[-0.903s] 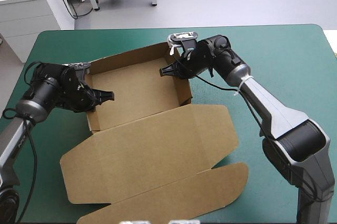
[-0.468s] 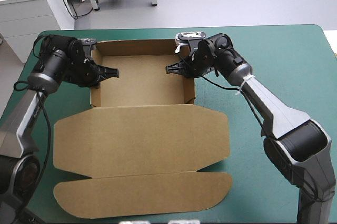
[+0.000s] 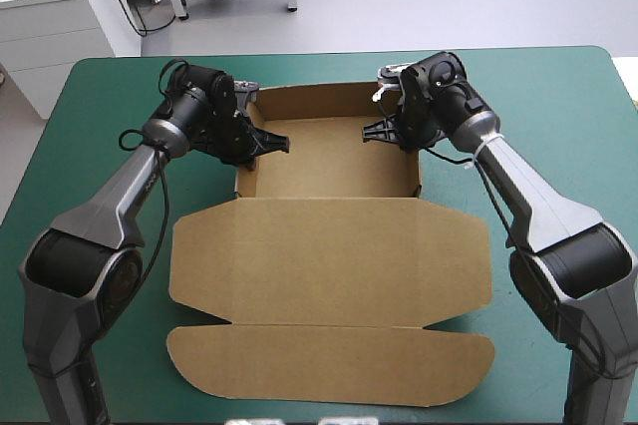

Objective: Fold the box

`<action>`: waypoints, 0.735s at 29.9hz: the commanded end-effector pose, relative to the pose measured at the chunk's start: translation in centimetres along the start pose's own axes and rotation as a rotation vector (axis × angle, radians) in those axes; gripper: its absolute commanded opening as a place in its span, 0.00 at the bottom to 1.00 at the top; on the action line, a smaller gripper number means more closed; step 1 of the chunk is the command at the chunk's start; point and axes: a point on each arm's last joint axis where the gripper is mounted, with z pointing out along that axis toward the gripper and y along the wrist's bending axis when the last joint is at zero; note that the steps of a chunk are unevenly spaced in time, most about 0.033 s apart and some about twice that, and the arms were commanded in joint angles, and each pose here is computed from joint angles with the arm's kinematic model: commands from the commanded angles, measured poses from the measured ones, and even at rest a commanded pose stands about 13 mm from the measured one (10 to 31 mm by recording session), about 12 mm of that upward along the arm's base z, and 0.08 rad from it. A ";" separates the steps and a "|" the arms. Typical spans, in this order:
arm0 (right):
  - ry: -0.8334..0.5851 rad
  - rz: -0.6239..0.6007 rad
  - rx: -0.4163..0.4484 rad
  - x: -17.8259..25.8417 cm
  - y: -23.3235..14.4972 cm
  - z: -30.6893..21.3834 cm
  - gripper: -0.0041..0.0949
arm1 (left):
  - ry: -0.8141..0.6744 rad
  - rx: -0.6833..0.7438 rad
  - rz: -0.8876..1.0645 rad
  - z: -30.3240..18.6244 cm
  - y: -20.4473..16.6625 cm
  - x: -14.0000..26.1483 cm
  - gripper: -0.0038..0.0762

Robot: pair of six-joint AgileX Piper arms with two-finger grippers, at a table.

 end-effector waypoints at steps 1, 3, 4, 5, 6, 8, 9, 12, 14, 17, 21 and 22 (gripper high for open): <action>-0.067 -0.029 -0.028 -0.3 -0.9 -3.1 0.04 | 0.010 0.110 -0.013 -1.7 -1.6 0.3 0.04; -0.055 -0.019 -0.029 -0.5 -1.3 -2.5 0.04 | 0.026 0.130 -0.021 -1.2 -1.8 0.3 0.04; -0.044 -0.013 -0.041 -0.5 -1.4 -2.2 0.04 | 0.029 0.131 -0.022 -1.0 -1.8 0.2 0.04; -0.030 -0.013 -0.053 -0.6 -1.5 -1.7 0.04 | 0.036 0.128 -0.020 -0.8 -1.8 0.2 0.04; -0.017 -0.022 -0.064 -0.6 -1.4 -1.2 0.04 | 0.040 0.127 -0.020 -0.8 -1.8 0.2 0.04; 0.007 -0.030 -0.062 -0.6 -1.1 -0.1 0.04 | 0.046 0.122 -0.019 -0.5 -1.8 0.2 0.04; 0.022 -0.032 -0.062 -0.6 -1.0 0.6 0.04 | 0.049 0.121 -0.022 -0.4 -1.8 0.2 0.04; 0.073 -0.015 -0.099 -0.4 -0.3 2.4 0.04 | 0.052 0.120 -0.029 0.0 -1.8 0.1 0.04; 0.098 -0.010 -0.111 -0.4 -0.1 3.4 0.04 | 0.054 0.119 -0.029 0.2 -1.8 0.1 0.04; 0.110 -0.008 -0.114 -0.3 0.0 3.9 0.04 | 0.053 0.120 0.015 0.5 -1.8 0.0 0.04; 0.107 -0.017 -0.102 -0.3 -0.1 4.0 0.04 | 0.058 0.122 0.023 0.7 -1.8 0.0 0.04; 0.106 -0.017 -0.102 -0.3 -0.1 4.0 0.04 | 0.058 0.123 0.023 0.7 -1.8 0.0 0.04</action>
